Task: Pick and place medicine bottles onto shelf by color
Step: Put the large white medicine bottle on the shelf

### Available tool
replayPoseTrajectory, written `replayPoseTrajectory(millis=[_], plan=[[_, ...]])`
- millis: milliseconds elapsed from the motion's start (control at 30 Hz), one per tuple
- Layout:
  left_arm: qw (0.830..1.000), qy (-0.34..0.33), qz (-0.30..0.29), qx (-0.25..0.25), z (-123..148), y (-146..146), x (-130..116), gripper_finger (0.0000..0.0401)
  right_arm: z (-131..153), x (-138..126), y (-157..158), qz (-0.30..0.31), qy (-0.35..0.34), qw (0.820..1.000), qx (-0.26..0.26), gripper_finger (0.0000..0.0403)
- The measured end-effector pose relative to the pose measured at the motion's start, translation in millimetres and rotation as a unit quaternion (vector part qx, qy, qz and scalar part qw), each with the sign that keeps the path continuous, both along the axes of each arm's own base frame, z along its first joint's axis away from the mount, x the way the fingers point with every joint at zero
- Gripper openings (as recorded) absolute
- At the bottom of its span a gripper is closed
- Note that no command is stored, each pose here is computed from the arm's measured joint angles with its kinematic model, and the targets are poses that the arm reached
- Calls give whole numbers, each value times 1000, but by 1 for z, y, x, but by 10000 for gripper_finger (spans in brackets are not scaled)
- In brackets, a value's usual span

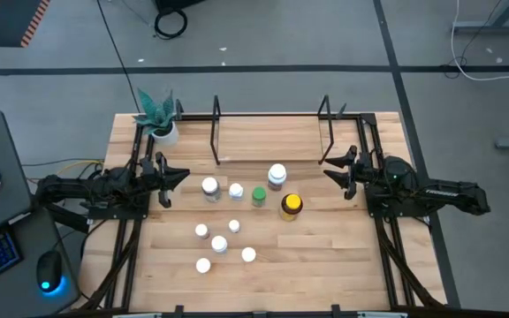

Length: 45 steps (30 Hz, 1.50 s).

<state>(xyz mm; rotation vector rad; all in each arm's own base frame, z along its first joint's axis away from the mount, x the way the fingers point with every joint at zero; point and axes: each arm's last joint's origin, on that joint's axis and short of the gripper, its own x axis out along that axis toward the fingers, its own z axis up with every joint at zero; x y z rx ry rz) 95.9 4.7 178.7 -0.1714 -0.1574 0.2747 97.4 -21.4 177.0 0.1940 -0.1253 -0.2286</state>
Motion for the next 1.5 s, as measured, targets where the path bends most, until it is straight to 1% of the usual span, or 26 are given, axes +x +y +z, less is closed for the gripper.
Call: replayPoseTrajectory(millis=[67,233,367,533,667,767,867,1033,1167,1267,1400,1500], plan=[[1000,0,0,0,0,0,0,33,5,-1,0,-1,-24,1000,-16,215],[1000,0,0,0,0,0,0,30,15,-3,1,-4,-71,997,-36,215],[1000,0,0,0,0,0,0,35,17,-3,1,-4,-83,996,-36,215],[1000,0,0,0,0,0,0,39,14,-2,1,5,-79,997,6,215],[1000,0,0,0,0,0,0,35,7,2,0,12,-51,996,67,215],[1000,0,0,0,0,0,0,30,4,5,-1,13,-33,996,77,215],[1000,0,0,0,0,0,0,28,4,7,-1,16,-29,997,73,215],[1000,0,0,0,0,0,0,35,7,10,-2,14,-38,998,47,215],[1000,0,0,0,0,0,0,39,5,12,-2,16,-27,999,44,215],[1000,0,0,0,0,0,0,41,5,12,-3,4,-28,999,38,215],[1000,0,0,0,0,0,0,37,10,13,-2,9,-43,999,16,215],[1000,0,0,0,0,0,0,33,18,15,-2,18,-23,999,14,215]])
